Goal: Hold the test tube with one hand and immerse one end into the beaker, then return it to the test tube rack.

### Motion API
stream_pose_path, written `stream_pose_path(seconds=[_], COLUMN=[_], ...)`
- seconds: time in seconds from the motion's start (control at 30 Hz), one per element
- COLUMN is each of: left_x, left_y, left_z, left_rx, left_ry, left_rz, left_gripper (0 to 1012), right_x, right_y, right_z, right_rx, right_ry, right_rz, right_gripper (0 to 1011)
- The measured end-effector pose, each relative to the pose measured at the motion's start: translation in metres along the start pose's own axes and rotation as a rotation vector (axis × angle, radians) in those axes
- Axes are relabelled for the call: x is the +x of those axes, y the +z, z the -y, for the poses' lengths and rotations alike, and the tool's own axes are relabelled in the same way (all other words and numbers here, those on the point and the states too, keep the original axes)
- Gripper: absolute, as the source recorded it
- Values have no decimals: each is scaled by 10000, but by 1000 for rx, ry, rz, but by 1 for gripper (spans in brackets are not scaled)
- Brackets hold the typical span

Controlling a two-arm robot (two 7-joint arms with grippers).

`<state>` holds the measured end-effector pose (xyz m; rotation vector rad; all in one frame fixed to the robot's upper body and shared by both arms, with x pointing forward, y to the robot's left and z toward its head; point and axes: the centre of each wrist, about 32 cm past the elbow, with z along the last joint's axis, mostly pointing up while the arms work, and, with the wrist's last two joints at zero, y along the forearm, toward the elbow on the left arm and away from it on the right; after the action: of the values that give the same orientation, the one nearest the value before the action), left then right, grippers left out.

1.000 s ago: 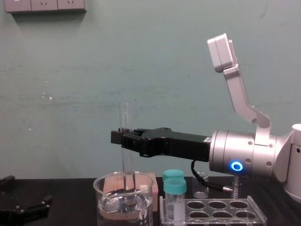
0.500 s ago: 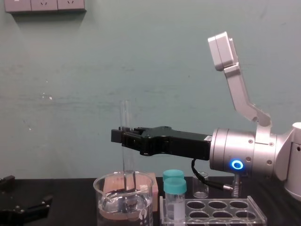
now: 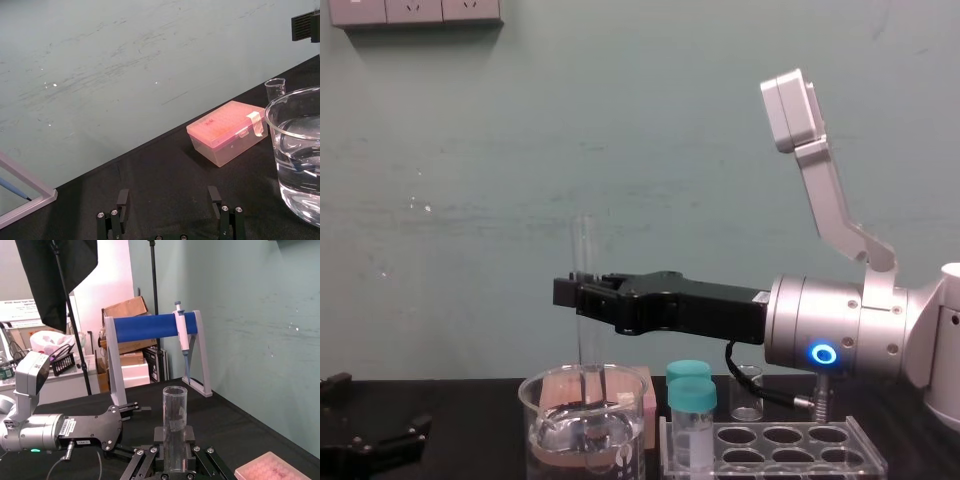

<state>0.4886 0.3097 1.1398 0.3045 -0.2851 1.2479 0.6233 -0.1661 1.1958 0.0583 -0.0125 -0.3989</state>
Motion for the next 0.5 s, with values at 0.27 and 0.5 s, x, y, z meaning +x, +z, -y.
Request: stream_pose_path(seconds=[0.27,0.5], left_x=[0,0], left_y=[0,0], left_z=[0,0], left_rx=[0,0], left_ry=[0,0], left_rz=[0,0], left_gripper=[1000,1000], right_x=[-10,-11], right_y=[-6,-12], right_z=[4,7], right_rx=[-1,-3], right_ry=[1,-1], right_rz=[-1,-2], right_gripper=[226,226])
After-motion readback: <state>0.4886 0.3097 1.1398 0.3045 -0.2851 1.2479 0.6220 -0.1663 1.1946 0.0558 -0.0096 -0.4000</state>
